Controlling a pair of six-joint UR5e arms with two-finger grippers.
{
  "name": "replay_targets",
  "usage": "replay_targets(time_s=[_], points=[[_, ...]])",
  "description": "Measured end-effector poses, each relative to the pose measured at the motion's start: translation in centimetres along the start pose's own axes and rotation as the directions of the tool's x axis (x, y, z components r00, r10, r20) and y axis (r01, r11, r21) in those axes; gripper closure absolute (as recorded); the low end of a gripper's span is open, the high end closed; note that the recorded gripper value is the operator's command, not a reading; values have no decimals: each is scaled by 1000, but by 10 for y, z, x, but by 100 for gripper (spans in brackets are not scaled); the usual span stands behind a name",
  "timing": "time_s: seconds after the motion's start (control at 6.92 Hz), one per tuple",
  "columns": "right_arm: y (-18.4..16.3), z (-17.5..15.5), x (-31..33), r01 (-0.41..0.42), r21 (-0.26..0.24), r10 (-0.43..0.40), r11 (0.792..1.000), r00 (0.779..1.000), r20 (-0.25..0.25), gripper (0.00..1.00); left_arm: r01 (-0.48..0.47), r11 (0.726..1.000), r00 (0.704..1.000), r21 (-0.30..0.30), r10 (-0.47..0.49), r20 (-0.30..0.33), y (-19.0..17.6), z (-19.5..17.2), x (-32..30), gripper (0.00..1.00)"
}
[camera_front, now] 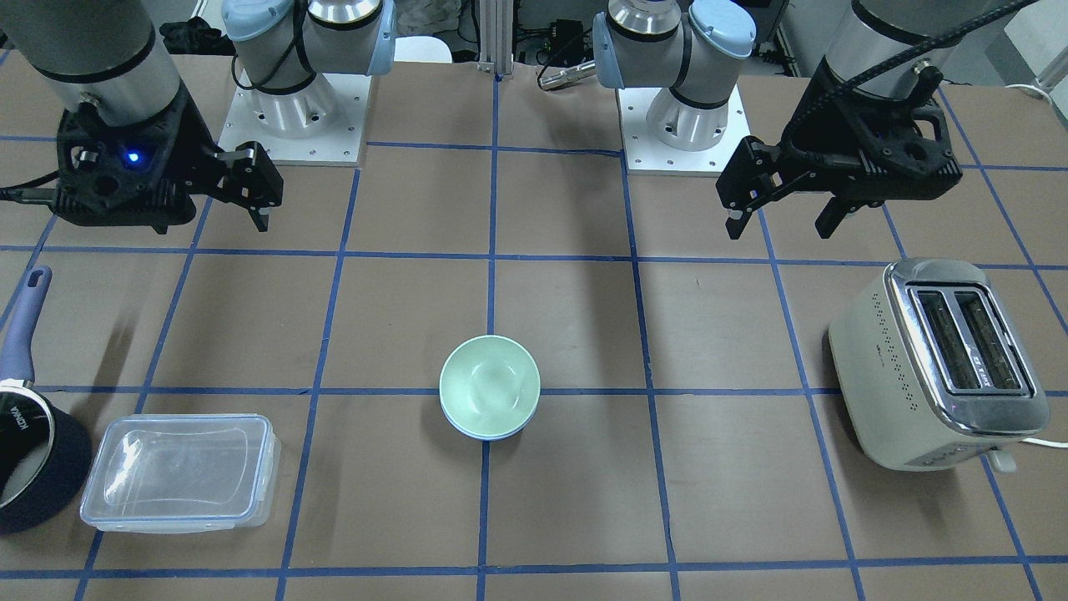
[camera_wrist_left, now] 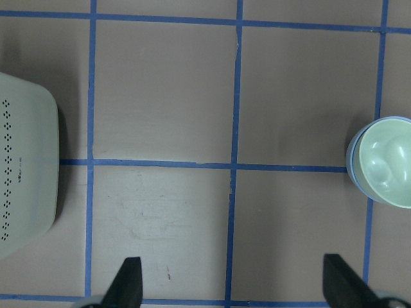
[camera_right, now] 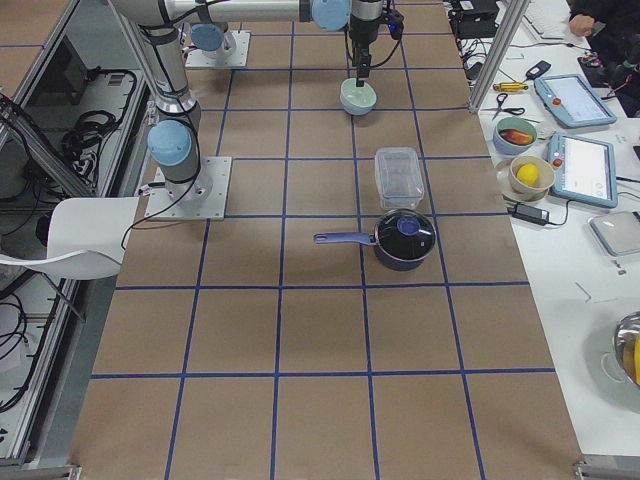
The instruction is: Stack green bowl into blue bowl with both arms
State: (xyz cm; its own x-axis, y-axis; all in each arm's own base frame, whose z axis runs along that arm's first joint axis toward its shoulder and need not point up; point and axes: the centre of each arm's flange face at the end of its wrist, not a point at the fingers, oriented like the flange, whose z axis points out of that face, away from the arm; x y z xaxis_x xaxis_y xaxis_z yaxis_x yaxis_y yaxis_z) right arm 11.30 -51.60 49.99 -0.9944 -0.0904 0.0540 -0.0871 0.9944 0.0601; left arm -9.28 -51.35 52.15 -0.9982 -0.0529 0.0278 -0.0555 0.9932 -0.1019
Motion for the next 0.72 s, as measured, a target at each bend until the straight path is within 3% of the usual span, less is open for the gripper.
replay_targets(time_s=[0.72], points=[[3,-13,-4,-5,44,4,999,999,34,0,0,1000,1000,0,0,-1,0,0,0,0]])
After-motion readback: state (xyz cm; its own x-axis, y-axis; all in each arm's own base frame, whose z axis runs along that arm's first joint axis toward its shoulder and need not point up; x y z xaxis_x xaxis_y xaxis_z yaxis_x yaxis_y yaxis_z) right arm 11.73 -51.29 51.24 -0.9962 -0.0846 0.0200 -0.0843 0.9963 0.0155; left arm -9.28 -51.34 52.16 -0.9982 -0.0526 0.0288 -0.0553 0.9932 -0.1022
